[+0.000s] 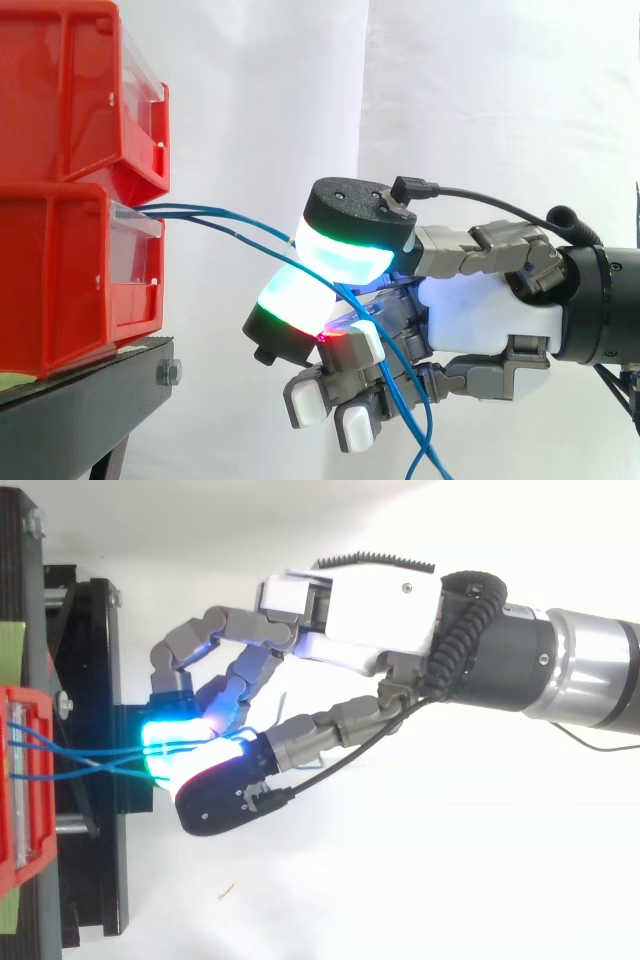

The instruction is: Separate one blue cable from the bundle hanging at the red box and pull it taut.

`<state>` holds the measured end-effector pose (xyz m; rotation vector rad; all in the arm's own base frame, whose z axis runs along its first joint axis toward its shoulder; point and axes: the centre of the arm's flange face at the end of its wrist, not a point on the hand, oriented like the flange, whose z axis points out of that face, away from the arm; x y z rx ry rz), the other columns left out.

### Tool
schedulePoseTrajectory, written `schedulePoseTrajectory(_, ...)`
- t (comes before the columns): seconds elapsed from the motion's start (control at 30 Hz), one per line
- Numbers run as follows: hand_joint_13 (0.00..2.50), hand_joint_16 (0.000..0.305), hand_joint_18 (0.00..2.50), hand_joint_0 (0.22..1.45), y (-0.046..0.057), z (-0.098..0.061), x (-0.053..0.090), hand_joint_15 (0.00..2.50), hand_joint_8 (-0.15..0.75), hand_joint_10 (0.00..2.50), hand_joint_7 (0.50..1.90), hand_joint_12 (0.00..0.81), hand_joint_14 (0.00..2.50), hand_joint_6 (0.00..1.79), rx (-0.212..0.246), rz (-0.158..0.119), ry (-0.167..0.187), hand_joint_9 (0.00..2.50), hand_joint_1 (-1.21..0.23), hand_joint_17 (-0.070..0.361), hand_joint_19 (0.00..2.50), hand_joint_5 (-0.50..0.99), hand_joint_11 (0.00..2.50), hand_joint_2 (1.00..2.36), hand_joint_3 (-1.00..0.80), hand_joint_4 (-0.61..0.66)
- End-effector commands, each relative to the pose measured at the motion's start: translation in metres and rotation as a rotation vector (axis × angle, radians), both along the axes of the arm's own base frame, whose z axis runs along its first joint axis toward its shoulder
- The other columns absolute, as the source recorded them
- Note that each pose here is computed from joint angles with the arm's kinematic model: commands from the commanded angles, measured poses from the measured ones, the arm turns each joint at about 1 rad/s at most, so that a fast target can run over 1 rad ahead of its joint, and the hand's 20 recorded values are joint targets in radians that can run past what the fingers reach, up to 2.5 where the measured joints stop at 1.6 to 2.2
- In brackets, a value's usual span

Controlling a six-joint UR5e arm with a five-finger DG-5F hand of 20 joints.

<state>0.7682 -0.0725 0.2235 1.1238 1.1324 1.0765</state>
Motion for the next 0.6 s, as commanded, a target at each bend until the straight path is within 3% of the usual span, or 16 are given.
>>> schedulePoseTrajectory(0.0,0.94,0.043,0.84,0.77,0.0002,0.0002,0.0002,0.73,0.326,0.03,1.17,0.379,0.03,0.9,0.0,0.0,-0.002,1.04,-0.96,0.098,0.7,-0.19,1.08,1.01,-0.42,0.11)
schedulePoseTrajectory(0.03,0.94,0.043,0.84,0.79,0.0002,0.0013,0.0001,0.73,0.324,0.03,1.19,0.377,0.02,0.9,0.0,0.0,-0.003,1.04,-0.95,0.097,0.69,-0.19,1.09,1.0,-0.5,0.12)
schedulePoseTrajectory(0.17,0.94,0.043,0.85,0.74,0.0001,-0.0003,-0.0002,0.72,0.324,0.03,1.19,0.374,0.03,0.9,0.0,0.0,0.003,1.05,-0.97,0.097,0.68,-0.18,1.09,1.0,-0.5,0.12)
schedulePoseTrajectory(0.37,0.92,0.048,0.85,0.48,0.0001,-0.0003,-0.0002,0.72,0.345,0.02,1.15,0.4,0.02,0.88,0.0,0.0,0.003,1.05,-0.98,0.108,0.7,-0.16,1.05,1.0,-0.5,0.14)
schedulePoseTrajectory(0.43,0.95,0.052,0.89,0.44,0.0001,0.0008,-0.0003,0.71,0.371,0.02,1.09,0.417,0.02,0.86,0.0,0.0,0.001,1.1,-0.83,0.116,0.71,-0.15,1.02,1.0,-0.5,0.16)
schedulePoseTrajectory(0.57,0.97,0.049,0.89,0.49,0.0002,0.0,0.0001,0.71,0.363,0.02,1.11,0.404,0.02,0.82,-0.002,0.0,0.0,1.14,-0.55,0.111,0.73,-0.14,1.01,1.0,-0.5,0.15)
